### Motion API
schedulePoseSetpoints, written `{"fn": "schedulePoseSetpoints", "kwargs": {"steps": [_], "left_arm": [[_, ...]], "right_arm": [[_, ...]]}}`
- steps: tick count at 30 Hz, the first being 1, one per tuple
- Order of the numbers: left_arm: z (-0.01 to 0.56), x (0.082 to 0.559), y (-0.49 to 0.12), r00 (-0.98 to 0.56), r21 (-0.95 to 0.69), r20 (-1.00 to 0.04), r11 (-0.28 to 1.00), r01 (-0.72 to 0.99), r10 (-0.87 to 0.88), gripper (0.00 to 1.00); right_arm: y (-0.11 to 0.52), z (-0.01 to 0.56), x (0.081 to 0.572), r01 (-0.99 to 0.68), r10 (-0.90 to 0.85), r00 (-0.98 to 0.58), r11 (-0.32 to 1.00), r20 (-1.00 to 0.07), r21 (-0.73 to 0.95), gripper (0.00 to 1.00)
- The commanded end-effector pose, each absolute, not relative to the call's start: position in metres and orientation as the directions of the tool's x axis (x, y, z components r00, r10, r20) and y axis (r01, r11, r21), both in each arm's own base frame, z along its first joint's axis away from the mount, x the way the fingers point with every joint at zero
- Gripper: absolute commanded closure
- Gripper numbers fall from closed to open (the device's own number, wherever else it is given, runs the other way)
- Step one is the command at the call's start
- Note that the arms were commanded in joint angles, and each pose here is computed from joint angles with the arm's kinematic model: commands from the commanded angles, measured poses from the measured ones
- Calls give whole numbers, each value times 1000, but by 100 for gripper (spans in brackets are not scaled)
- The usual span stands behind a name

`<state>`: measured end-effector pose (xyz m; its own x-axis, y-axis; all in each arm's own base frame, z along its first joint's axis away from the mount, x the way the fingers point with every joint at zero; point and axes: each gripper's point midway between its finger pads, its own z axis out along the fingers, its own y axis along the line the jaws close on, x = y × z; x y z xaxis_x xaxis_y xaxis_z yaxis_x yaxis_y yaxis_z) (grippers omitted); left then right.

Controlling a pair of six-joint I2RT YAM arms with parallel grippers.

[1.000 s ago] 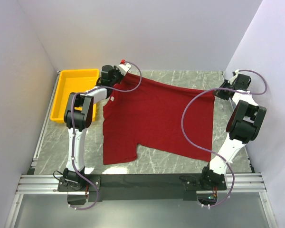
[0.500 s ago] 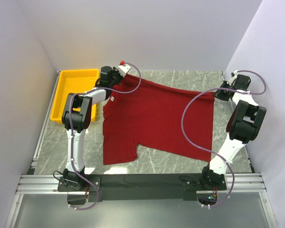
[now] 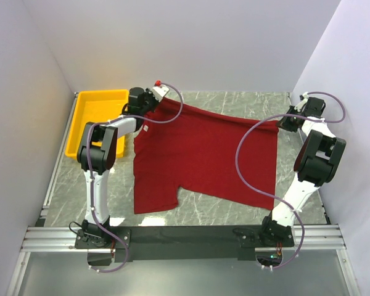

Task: Fold and stack the t-shirts
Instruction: Fold the tshirt

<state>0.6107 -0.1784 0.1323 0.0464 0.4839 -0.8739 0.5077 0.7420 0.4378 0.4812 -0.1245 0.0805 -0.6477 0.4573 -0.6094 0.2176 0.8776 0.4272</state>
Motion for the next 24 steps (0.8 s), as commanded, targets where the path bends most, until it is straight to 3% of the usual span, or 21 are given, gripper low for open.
{"fn": "schedulePoseSetpoints", "kwargs": {"steps": [1,24], "left_arm": [[180,605,-179,145,483,-867,737,473,476,99],[162,587,-174,87,476,-861,735,484,501,100]], "right_arm": [[-133,98,477,217,443,-622,890,-645,401,95],[-138,92,475,238,448,-640,888,-625,393,92]]}}
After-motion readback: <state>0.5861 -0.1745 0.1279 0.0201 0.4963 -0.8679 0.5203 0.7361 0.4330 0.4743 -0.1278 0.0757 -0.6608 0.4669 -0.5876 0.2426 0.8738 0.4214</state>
